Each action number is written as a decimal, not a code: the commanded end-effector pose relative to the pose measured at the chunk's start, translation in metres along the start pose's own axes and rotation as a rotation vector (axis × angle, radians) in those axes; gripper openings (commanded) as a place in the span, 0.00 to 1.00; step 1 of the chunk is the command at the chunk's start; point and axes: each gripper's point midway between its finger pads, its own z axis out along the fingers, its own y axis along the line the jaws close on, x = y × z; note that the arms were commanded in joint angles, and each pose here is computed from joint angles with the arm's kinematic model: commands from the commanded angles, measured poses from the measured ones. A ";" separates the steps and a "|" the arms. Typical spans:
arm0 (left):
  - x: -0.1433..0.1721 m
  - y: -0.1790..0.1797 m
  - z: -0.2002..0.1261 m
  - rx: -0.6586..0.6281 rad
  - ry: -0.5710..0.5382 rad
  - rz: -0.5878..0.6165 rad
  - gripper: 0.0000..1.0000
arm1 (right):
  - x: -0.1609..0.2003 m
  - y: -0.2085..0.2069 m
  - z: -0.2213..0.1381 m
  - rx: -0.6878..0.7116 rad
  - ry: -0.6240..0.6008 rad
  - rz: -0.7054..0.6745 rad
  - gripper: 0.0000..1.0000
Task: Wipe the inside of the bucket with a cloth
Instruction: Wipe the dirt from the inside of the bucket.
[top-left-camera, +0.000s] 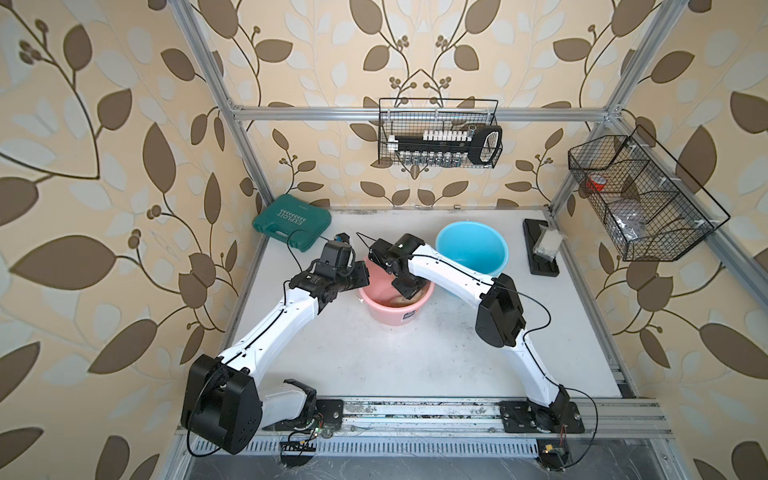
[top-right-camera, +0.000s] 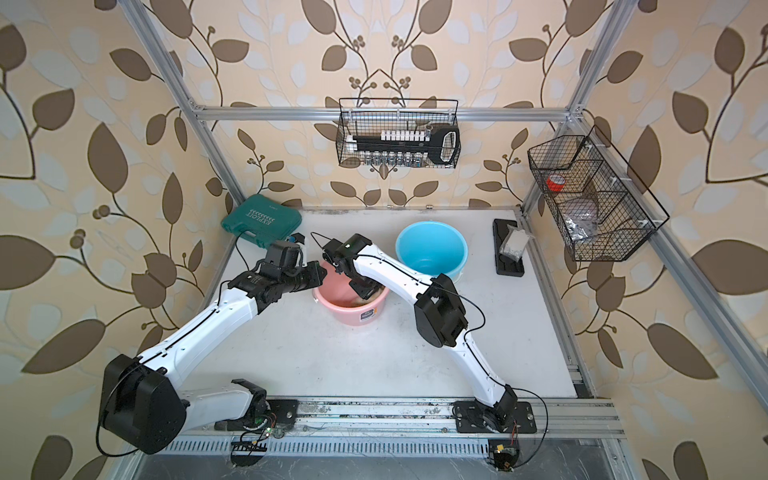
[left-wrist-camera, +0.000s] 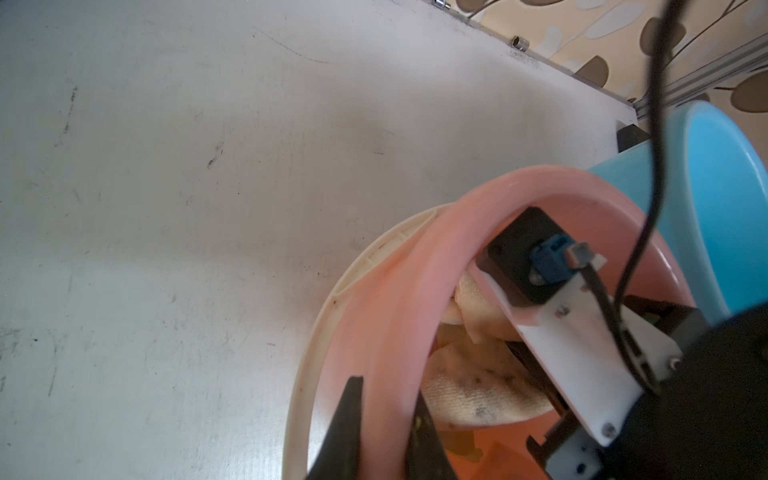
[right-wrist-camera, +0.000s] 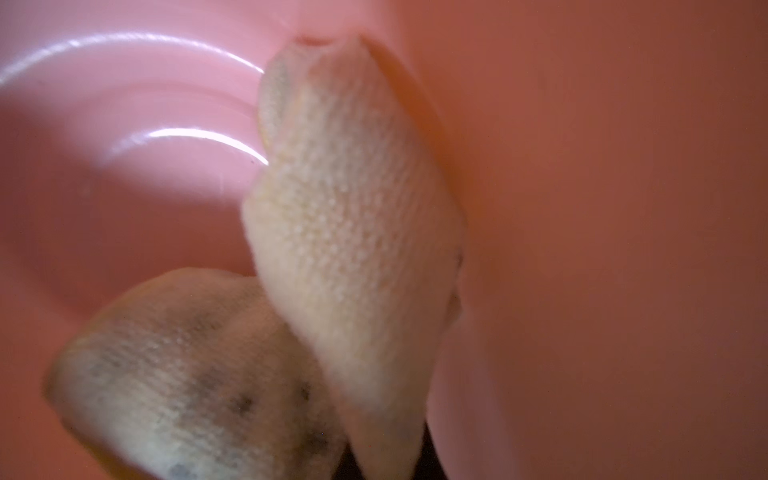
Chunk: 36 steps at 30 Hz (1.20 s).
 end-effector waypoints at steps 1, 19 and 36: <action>-0.010 -0.008 -0.007 0.021 -0.036 0.033 0.00 | 0.013 -0.008 0.045 0.021 0.136 0.036 0.00; -0.008 -0.009 -0.007 0.024 -0.019 0.033 0.00 | 0.028 0.100 0.093 -0.410 0.335 0.027 0.00; -0.007 -0.006 -0.009 0.008 -0.015 0.027 0.00 | -0.026 0.164 -0.053 -1.213 0.078 0.053 0.00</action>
